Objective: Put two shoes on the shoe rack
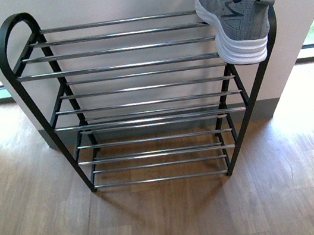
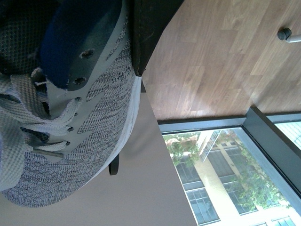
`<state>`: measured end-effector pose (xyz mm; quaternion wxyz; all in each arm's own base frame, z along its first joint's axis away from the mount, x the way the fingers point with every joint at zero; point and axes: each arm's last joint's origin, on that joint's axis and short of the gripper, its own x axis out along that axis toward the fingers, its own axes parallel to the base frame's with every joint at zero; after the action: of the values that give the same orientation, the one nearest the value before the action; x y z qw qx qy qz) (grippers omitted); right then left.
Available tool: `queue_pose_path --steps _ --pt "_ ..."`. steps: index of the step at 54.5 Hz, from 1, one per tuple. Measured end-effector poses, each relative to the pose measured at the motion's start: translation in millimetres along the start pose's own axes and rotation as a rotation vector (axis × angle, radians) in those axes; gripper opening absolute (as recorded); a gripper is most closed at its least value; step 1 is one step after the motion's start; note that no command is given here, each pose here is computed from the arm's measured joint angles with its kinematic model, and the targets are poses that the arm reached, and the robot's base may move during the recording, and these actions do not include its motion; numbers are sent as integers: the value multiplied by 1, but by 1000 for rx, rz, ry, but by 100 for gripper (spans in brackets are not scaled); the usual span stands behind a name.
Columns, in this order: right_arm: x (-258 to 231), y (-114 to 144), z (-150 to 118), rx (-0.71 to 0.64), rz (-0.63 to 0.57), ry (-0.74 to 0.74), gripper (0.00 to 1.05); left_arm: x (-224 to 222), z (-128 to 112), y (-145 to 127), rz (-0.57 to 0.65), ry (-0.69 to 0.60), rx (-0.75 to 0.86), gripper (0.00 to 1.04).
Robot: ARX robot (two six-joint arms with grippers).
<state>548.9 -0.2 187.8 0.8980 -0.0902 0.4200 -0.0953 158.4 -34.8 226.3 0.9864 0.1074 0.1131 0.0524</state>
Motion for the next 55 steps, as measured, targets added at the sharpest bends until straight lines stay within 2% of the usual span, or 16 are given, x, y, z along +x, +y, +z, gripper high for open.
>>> queue_pose_path --steps 24,30,53,55 --pt "0 0 0 0 0 0 1 0 0 0 0 0 0 2" --pt "11 1 -6 -58 189 -76 1 0 0 0 1 0 0 2" --pt "10 1 -7 -108 225 -81 2 0 0 0 1 0 0 2" --pt "9 1 -7 -114 242 -84 10 0 0 0 0 0 0 2"
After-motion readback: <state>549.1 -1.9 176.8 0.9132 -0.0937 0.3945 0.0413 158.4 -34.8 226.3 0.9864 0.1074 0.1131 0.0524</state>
